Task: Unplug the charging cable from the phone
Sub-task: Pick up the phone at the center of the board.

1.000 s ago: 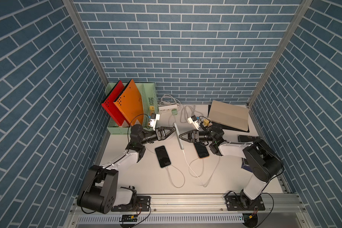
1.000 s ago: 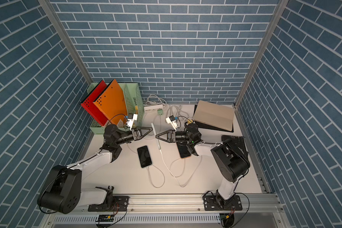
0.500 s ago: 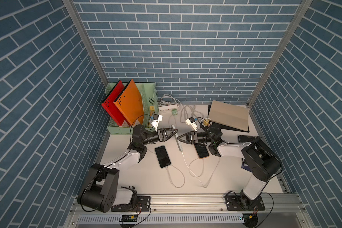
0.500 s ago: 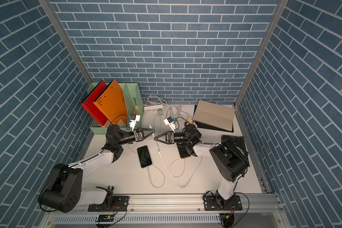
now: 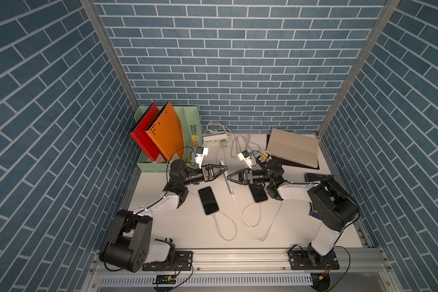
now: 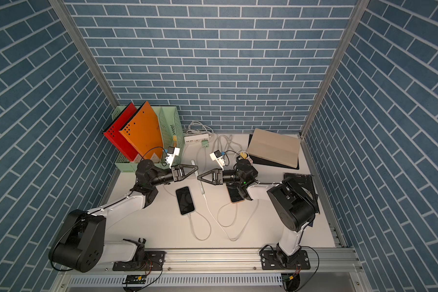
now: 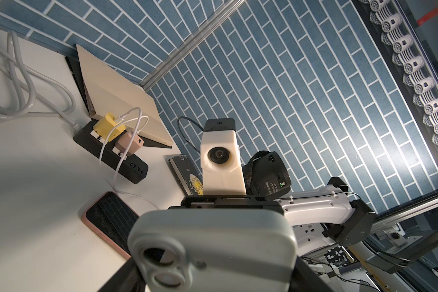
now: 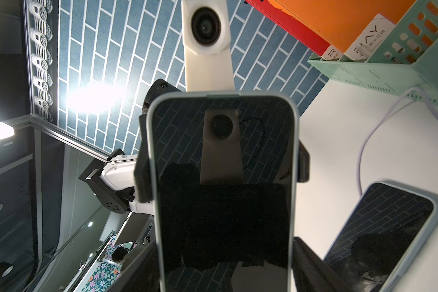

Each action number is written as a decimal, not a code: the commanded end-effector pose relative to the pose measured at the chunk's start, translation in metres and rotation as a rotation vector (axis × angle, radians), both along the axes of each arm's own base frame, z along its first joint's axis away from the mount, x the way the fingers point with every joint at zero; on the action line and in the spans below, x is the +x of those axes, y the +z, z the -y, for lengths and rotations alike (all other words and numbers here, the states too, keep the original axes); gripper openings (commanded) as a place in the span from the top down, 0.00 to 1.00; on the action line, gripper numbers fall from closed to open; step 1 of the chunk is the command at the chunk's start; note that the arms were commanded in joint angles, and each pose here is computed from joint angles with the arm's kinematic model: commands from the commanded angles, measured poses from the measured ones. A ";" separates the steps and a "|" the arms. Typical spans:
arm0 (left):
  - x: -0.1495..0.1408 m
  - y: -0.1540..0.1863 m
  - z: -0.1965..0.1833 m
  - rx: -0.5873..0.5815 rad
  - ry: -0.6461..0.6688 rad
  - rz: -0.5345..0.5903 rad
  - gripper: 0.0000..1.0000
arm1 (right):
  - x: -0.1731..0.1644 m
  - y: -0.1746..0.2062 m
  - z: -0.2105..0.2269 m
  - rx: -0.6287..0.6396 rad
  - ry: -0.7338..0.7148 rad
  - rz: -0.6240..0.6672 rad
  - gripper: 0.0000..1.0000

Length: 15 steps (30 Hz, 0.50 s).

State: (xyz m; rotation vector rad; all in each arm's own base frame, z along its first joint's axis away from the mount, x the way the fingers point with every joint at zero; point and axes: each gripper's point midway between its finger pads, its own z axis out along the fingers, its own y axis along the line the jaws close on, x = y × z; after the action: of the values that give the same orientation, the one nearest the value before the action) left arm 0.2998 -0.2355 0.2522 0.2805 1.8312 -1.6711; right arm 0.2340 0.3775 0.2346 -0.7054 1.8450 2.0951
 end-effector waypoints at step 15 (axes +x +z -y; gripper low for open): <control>0.008 0.016 -0.001 0.045 0.040 0.105 1.00 | -0.019 0.011 0.014 0.025 0.028 0.116 0.15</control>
State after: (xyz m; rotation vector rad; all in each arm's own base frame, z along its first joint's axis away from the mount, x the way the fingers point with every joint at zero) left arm 0.2985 -0.2382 0.2480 0.3177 1.8636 -1.6295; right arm 0.2312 0.3707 0.2289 -0.7129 1.8490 2.0614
